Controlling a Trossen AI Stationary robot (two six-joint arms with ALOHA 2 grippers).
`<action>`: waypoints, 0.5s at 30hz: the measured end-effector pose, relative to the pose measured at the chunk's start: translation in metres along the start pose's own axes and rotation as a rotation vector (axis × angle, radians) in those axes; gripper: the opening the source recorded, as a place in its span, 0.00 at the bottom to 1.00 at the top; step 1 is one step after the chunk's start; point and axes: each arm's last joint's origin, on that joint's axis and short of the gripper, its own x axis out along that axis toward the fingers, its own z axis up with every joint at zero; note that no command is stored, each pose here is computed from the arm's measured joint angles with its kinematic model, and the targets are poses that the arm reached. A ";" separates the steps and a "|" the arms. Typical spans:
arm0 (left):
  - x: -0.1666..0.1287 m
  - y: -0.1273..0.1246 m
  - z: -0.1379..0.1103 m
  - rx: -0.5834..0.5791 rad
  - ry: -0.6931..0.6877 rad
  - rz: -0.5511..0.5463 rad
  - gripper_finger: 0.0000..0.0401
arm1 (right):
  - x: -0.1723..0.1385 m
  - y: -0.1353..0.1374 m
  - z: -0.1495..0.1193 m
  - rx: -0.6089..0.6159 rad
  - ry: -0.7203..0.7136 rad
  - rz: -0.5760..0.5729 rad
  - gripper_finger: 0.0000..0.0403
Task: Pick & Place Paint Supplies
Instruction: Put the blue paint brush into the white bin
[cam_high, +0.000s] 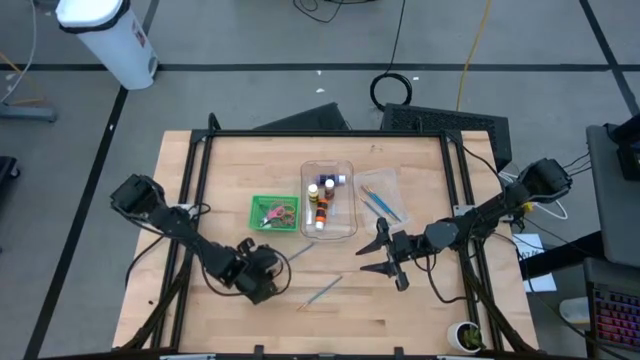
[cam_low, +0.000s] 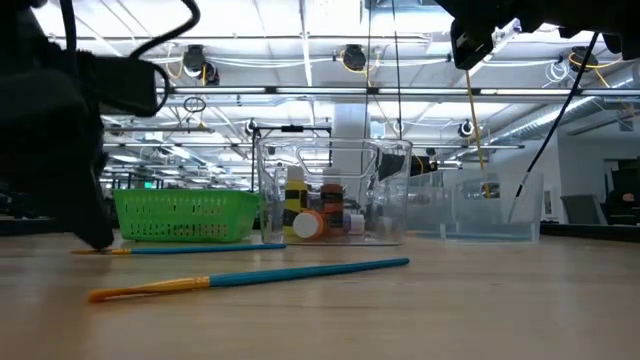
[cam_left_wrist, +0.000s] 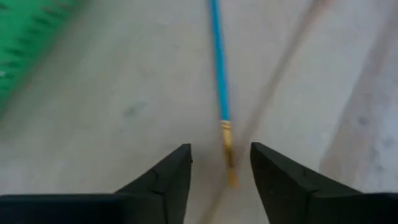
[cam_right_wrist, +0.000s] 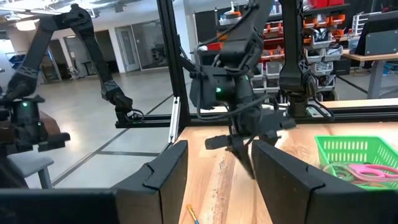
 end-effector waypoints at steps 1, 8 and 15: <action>0.003 0.001 -0.001 0.001 0.011 -0.022 0.45 | 0.000 0.000 0.000 -0.001 0.001 0.000 0.42; 0.010 0.009 -0.006 -0.049 0.014 -0.051 0.44 | 0.000 0.000 -0.001 -0.002 0.007 -0.001 0.42; 0.009 0.010 -0.012 -0.011 0.042 -0.029 0.24 | 0.000 0.000 -0.001 0.000 0.007 -0.001 0.42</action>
